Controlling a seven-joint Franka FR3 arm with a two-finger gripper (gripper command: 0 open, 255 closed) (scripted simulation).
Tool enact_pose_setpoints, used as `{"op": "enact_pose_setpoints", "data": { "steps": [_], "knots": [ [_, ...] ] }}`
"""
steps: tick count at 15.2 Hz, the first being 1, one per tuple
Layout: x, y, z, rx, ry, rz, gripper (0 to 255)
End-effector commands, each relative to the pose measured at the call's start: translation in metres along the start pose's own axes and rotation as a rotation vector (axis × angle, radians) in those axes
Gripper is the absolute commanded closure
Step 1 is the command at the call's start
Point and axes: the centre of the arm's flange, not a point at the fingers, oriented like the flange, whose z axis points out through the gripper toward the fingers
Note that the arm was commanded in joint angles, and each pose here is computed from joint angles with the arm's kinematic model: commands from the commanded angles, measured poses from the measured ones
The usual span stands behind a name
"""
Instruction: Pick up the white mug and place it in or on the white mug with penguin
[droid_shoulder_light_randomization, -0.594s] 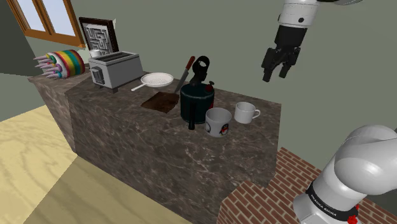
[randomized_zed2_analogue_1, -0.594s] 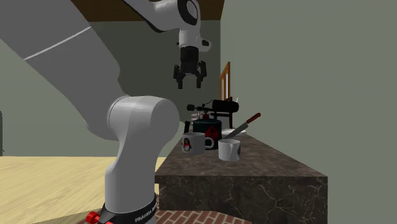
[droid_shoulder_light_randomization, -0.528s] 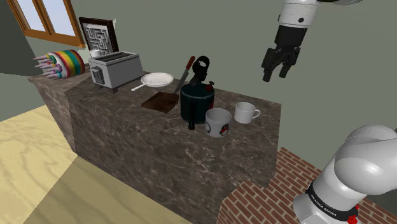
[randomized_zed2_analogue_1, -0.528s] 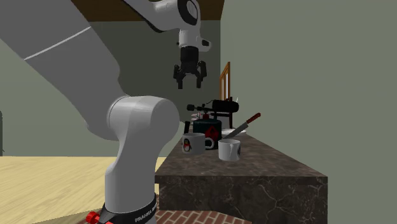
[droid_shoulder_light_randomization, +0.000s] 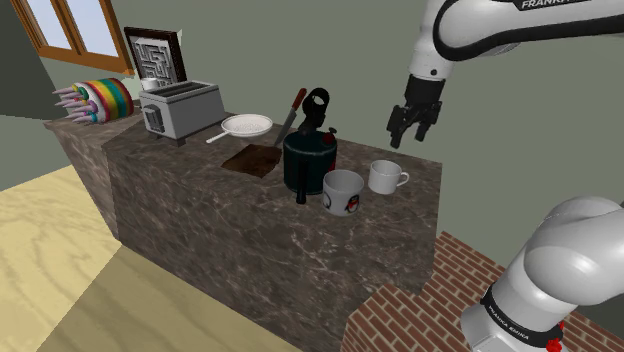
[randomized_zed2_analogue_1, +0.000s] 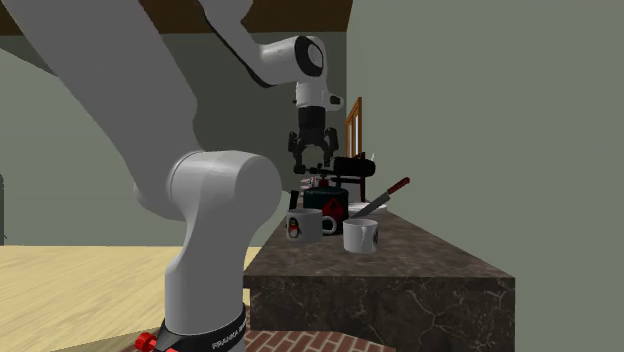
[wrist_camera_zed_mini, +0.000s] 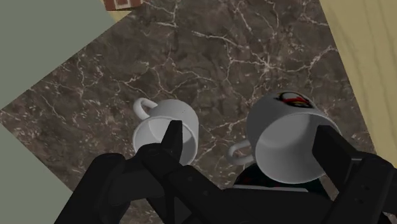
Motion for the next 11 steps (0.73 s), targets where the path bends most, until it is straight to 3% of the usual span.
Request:
{"op": "enact_pose_setpoints", "data": {
  "steps": [1, 11],
  "knots": [
    [0.014, 0.006, 0.021, -0.008, 0.005, 0.005, 0],
    [0.088, 0.029, 0.125, -0.045, 0.016, 0.034, 0]
  ]
}}
